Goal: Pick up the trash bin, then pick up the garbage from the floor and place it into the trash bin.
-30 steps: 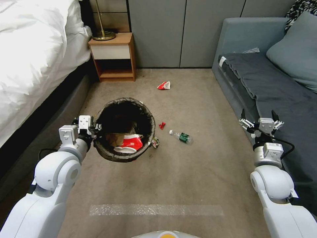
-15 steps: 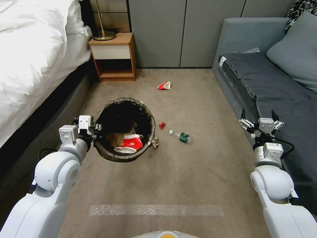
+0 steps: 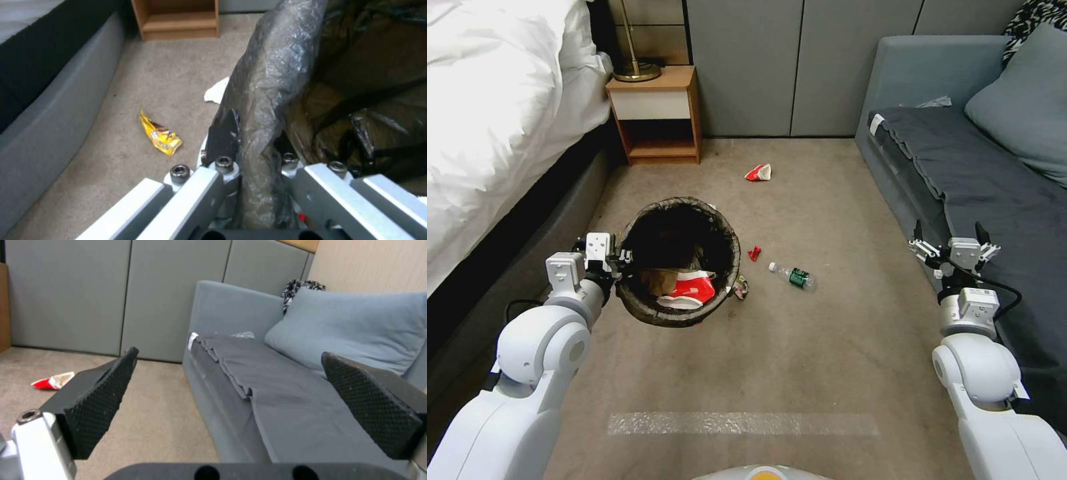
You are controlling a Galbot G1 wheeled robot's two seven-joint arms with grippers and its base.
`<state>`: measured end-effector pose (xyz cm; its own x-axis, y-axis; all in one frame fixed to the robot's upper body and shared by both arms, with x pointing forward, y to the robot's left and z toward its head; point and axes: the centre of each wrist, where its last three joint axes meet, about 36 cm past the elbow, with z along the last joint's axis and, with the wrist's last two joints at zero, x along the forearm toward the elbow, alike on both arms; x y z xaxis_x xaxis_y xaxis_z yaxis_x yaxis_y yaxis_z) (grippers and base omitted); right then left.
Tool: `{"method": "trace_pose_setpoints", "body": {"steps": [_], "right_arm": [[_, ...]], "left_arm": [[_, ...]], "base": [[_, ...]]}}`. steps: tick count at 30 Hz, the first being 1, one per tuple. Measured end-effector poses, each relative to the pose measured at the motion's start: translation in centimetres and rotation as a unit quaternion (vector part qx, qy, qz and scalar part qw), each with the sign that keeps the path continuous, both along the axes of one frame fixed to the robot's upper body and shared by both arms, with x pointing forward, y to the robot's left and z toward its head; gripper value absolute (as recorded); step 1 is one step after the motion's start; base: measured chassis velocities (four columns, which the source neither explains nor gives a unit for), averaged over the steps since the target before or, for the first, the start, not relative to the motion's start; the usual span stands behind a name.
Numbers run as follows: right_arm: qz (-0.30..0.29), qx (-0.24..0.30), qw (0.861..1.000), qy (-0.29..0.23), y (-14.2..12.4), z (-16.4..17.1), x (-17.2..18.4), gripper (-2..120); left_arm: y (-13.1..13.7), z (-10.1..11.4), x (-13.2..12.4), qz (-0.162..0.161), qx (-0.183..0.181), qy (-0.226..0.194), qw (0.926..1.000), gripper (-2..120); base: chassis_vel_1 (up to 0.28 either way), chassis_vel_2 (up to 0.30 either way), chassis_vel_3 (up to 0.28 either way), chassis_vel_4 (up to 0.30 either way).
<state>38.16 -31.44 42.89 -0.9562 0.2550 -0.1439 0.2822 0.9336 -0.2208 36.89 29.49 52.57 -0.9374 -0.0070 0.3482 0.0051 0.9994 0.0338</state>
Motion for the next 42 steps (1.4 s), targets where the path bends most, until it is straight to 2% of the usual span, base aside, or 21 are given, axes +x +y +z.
{"method": "trace_pose_setpoints", "body": {"steps": [29, 42], "right_arm": [[0.000, 0.000, 1.000, 0.000, 0.00, 0.00, 0.00, 100], [0.000, 0.000, 1.000, 0.000, 0.00, 0.00, 0.00, 100]], "left_arm": [[0.00, 0.00, 0.00, 0.000, 0.000, 0.000, 1.0000, 1], [0.00, -0.01, 0.00, 0.000, 0.000, 0.000, 1.0000, 1]], "base": [[-0.002, 0.001, 0.001, -0.002], [-0.164, 0.157, 0.155, -0.158]]}}
